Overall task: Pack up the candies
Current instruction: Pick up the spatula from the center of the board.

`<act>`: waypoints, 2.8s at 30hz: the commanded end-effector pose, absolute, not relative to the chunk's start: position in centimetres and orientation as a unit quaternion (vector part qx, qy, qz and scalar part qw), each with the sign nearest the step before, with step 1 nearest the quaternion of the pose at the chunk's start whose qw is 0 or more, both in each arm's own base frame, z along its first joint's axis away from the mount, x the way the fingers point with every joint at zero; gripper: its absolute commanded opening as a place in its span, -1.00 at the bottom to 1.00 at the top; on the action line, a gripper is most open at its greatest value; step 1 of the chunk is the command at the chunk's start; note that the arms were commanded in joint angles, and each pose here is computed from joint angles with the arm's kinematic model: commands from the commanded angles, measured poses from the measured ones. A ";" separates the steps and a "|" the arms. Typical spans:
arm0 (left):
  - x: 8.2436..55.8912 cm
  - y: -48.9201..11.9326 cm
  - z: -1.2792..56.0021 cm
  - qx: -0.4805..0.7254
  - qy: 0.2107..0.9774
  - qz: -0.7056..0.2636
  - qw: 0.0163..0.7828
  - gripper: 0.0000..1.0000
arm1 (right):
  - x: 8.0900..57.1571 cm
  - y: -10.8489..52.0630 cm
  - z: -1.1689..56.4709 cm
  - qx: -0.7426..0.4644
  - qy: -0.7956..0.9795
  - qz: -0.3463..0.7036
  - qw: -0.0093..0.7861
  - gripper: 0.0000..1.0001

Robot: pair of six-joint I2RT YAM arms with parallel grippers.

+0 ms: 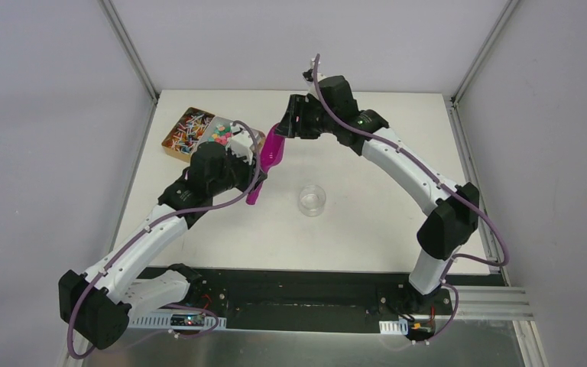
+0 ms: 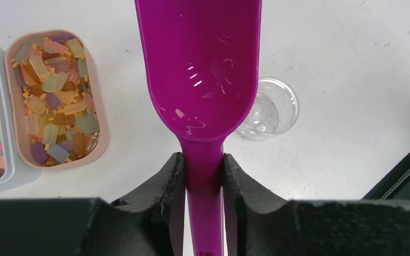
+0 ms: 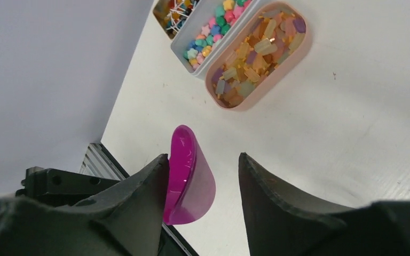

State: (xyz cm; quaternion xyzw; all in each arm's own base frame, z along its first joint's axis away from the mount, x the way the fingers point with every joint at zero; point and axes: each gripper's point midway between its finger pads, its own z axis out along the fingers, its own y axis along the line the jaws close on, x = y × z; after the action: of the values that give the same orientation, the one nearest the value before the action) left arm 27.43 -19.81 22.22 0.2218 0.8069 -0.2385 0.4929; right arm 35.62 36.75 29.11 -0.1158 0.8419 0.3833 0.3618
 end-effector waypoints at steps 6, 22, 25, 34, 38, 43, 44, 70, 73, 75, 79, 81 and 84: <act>27.5 -20.2 23.7 0.269 0.789 -0.217 0.508 -1.00 | 36.5 36.6 28.5 -0.111 0.851 0.370 0.356 -0.38; 27.6 -17.3 28.1 0.219 0.767 -0.172 0.578 0.68 | 37.6 33.4 27.6 0.006 0.815 0.501 0.292 -1.00; 27.2 -17.2 29.2 0.228 0.752 -0.178 0.593 0.81 | 37.6 32.3 27.5 0.036 0.803 0.525 0.281 -1.00; 26.0 -18.4 30.3 0.259 0.715 -0.215 0.613 0.79 | 36.4 31.7 28.7 0.114 0.738 0.619 0.242 -1.00; 25.7 -19.1 30.7 0.272 0.705 -0.229 0.614 0.77 | 35.9 31.6 28.5 0.129 0.727 0.634 0.230 -1.00; 25.3 -19.9 30.8 0.296 0.689 -0.245 0.614 0.68 | 35.3 31.4 29.1 0.131 0.716 0.646 0.229 -1.00; 25.3 -19.9 30.7 0.296 0.688 -0.245 0.616 0.67 | 35.1 31.4 29.3 0.134 0.713 0.651 0.222 -1.00; 24.2 -20.4 31.3 0.288 0.674 -0.280 0.620 -1.00 | 30.6 29.0 29.6 0.125 0.754 0.587 0.268 -0.14; 24.4 -20.0 31.2 0.278 0.682 -0.271 0.620 -1.00 | 30.7 26.4 29.4 0.110 0.770 0.526 0.344 0.75; 24.5 -20.0 31.0 0.278 0.688 -0.268 0.614 -1.00 | 30.0 25.0 29.4 0.097 0.779 0.498 0.369 0.96; 25.3 -19.3 30.6 0.267 0.710 -0.243 0.605 -1.00 | 28.4 22.9 30.4 0.069 0.782 0.460 0.415 1.00; 26.0 -18.7 30.3 0.260 0.721 -0.220 0.603 -1.00 | 27.8 21.7 30.5 0.058 0.786 0.435 0.435 1.00; 27.1 -17.7 29.8 0.253 0.741 -0.179 0.596 -1.00 | 26.8 20.5 30.8 0.037 0.789 0.409 0.457 1.00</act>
State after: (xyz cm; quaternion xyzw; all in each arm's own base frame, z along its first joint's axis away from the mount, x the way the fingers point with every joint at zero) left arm 25.38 -19.20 27.72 0.2747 0.7365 -0.2318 0.5730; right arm 27.54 22.85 31.53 0.0689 0.7714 0.4766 0.4159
